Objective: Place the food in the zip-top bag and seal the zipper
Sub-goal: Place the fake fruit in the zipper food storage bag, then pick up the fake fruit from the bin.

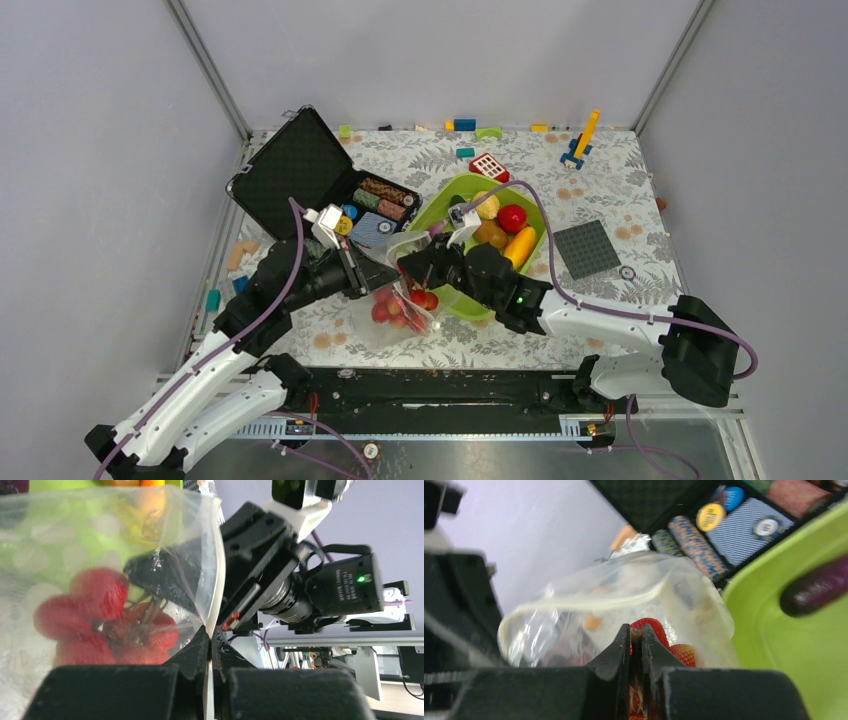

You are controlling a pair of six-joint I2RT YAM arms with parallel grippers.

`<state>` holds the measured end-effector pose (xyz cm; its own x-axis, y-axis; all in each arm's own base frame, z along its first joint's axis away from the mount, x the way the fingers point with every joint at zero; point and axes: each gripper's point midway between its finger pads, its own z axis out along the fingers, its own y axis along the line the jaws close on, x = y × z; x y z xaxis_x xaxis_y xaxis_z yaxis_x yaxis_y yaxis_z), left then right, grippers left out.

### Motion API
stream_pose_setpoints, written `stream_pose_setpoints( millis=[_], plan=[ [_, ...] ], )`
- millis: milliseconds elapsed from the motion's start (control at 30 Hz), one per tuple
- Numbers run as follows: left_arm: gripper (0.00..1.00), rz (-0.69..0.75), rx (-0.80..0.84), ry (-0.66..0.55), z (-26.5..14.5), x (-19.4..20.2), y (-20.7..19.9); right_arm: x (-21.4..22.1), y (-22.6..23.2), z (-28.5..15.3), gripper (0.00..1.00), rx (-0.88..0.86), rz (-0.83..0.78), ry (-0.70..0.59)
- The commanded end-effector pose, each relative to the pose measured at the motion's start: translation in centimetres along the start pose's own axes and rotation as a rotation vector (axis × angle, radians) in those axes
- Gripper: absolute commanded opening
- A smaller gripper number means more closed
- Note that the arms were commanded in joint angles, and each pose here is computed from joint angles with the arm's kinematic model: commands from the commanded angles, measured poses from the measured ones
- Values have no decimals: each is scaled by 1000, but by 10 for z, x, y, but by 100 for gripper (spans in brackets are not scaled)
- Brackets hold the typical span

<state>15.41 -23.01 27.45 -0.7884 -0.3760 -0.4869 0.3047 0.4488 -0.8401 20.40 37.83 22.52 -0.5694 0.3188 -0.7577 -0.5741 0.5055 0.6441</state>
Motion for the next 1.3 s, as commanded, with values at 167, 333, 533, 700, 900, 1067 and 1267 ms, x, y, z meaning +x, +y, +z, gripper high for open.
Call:
stream_pose_setpoints(
  millis=[167,333,533,700,900,1067,1267],
  plan=[
    [0,-17,128,30,12,2,-17,-25,-56,-4,0,458,263,-128],
    [0,-25,110,31,15,3,-12,-26,-44,-2,17,395,222,-105],
    [0,-16,73,-10,14,-6,-10,-18,-6,-1,46,161,113,-11],
    [0,-16,57,-18,13,-7,-8,-19,-1,-13,65,126,38,11],
    [0,16,-31,-54,2,-13,2,-34,6,-25,97,74,-108,-15],
    [0,52,-247,-100,-20,-20,34,-41,-10,-35,100,157,-318,35],
    [0,85,-322,-109,-25,-20,50,-65,-28,-59,100,241,-415,-11]
  ],
)
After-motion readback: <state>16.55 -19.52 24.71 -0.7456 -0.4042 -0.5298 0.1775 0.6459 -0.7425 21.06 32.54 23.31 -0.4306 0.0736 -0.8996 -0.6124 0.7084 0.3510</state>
